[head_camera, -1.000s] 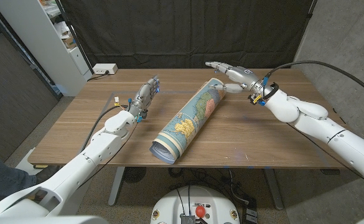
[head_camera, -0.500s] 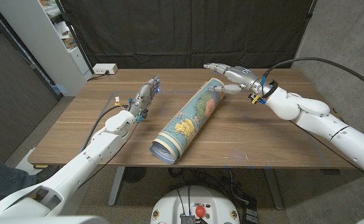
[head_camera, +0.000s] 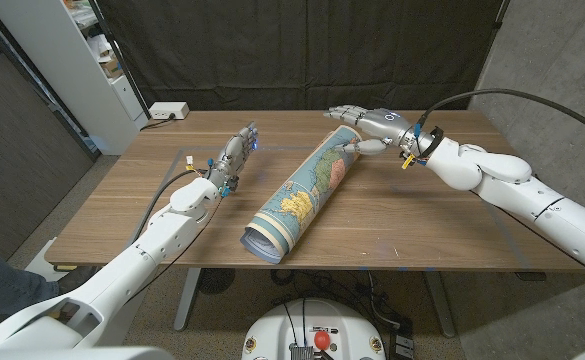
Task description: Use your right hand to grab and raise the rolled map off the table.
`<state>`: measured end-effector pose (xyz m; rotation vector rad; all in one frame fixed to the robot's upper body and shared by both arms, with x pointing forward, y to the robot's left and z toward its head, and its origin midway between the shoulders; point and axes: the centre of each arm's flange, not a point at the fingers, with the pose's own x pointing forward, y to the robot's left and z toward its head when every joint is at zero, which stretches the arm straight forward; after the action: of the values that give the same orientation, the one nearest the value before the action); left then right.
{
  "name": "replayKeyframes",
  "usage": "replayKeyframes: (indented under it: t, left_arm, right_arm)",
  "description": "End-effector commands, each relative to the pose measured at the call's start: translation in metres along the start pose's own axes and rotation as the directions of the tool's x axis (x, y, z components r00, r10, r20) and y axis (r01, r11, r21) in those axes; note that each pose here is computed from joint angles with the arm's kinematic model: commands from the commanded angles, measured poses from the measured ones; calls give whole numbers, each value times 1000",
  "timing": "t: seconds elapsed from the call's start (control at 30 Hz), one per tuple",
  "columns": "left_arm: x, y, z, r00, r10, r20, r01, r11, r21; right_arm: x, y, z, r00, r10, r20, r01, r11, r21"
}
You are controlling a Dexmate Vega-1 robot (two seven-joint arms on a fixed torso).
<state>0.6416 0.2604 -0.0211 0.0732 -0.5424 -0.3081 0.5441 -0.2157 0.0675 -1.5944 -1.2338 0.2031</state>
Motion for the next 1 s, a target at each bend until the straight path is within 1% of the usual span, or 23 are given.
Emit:
replayKeyframes:
  t: [0.03, 0.2, 0.27, 0.37, 0.47, 0.6, 0.73, 0.8, 0.93, 1.0]
  left_arm:
    - [1, -2, -3, 1000, 0, -11, 0, 1000, 0]
    - [1, -2, -4, 1000, 0, -16, 0, 1000, 0]
    - [1, -1, -5, 1000, 0, -17, 0, 1000, -1]
    - [1, -1, -6, 1000, 1, -20, -1, 1000, -2]
    - [1, 0, -7, 1000, 0, -23, 0, 1000, -4]
    - [2, 1, -7, 1000, -1, -24, 1, 1000, -4]
    - [3, 2, -7, 1000, -1, -25, 1, 1000, -4]
    - [3, 2, -7, 1000, -2, -26, 2, 1000, -2]
    - [4, 2, -7, 1000, -4, -28, 4, 1000, -3]
    - [5, 2, -7, 1000, -5, -29, 5, 1000, -3]
  right_arm:
    - [1, 2, 1, 999, 46, 11, -45, 998, -50]
    - [4, 5, 3, 996, 83, 24, -81, 994, -71]
    - [6, 5, 4, 993, 117, 26, -114, 989, -94]
    - [8, 6, 7, 989, 147, 26, -143, 983, -117]
    - [10, 7, 10, 987, 162, 26, -156, 976, -150]
    - [12, 7, 11, 983, 181, 37, -173, 971, -165]
    - [14, 5, 12, 976, 211, 53, -197, 960, -201]
    - [16, 4, 13, 970, 236, 65, -216, 950, -226]
    - [18, 3, 13, 965, 252, 69, -229, 943, -242]
    - [18, 3, 13, 965, 252, 70, -228, 942, -246]
